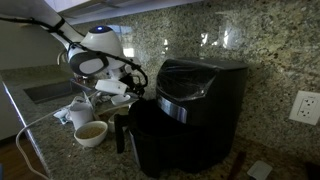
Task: Open the air fryer, then pick the bottle and put it in
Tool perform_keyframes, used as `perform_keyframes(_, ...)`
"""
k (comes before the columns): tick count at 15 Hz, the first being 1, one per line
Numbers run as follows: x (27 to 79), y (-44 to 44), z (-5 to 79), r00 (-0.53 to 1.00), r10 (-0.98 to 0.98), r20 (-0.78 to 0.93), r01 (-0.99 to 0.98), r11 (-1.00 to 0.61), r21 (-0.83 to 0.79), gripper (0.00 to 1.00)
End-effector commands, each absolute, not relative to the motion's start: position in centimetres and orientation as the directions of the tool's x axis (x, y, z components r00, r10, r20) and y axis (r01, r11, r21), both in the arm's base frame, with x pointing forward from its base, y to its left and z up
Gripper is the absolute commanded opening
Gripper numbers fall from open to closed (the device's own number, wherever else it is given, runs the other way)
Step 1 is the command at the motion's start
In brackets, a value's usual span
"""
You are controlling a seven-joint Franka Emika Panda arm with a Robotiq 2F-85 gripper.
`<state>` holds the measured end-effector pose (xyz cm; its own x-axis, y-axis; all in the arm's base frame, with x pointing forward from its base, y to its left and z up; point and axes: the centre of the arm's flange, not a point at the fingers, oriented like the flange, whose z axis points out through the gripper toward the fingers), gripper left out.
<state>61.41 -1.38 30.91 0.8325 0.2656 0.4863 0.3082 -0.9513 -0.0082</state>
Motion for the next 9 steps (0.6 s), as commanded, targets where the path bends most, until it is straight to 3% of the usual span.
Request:
perform_keyframes(1, 63.4, -0.2, 32.6, 0.848, 0.270, 0.456, 0.300, -0.954, 0.008, 1.00)
perform_keyframes(9, 63.5, 1.5, 33.0, 0.911, 0.265, 0.316, 0.271, -0.962, 0.024, 1.00)
